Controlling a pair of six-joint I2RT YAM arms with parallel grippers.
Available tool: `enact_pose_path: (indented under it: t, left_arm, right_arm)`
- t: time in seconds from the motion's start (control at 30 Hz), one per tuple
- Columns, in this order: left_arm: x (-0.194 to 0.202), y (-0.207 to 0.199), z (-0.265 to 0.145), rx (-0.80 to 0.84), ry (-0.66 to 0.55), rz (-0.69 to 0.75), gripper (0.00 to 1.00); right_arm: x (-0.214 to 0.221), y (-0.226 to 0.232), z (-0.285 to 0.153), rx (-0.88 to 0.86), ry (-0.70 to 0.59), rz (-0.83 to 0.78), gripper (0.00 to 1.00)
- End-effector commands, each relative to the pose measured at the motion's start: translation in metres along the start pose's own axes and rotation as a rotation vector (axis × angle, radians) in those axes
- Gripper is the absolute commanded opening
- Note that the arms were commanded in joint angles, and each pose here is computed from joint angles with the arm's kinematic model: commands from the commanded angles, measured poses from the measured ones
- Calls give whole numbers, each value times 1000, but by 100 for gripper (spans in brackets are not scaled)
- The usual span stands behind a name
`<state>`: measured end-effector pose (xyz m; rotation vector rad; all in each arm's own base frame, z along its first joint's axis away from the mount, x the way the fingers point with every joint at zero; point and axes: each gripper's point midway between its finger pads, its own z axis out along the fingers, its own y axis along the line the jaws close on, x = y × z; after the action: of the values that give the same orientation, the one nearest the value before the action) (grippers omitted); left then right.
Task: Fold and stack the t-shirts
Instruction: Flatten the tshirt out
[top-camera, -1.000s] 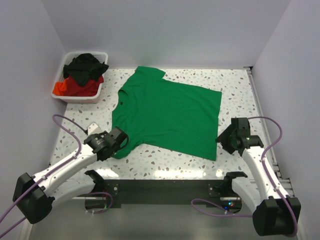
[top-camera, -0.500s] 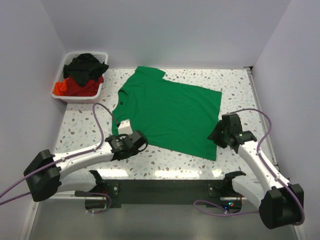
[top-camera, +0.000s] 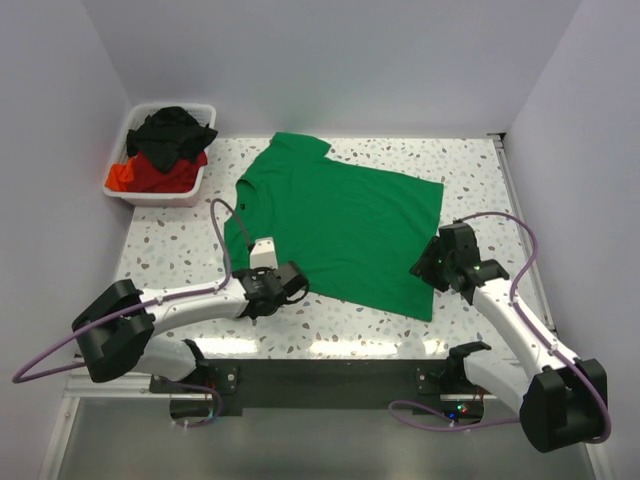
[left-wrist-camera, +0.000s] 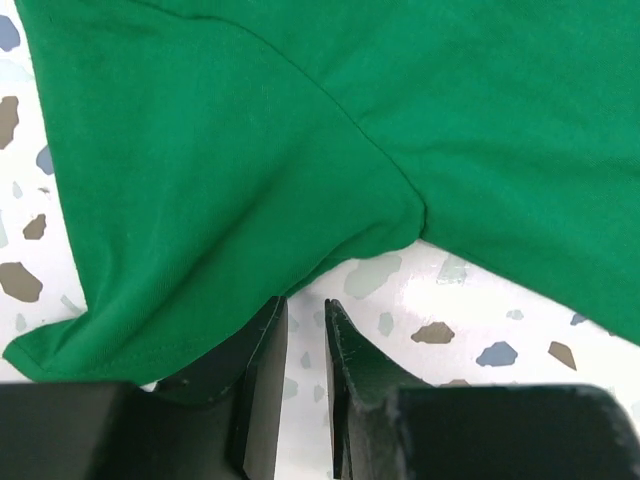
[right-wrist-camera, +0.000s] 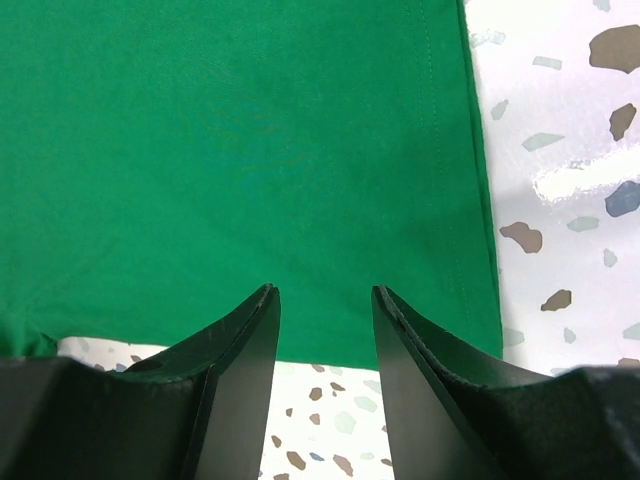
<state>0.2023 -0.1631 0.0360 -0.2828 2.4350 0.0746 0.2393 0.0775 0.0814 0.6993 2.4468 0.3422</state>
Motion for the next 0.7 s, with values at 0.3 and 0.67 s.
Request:
enact_pose_path:
  t: [0.3,0.67]
  left_arm:
    - [-20,-9,5,-7,-74,-4,28]
    - [-13,-1,12,-25,-33,-19,28]
  right_arm:
    - [-22,18,-14,-57,-82,1,46]
    - [-22,15,-14,-45,-86,11,45]
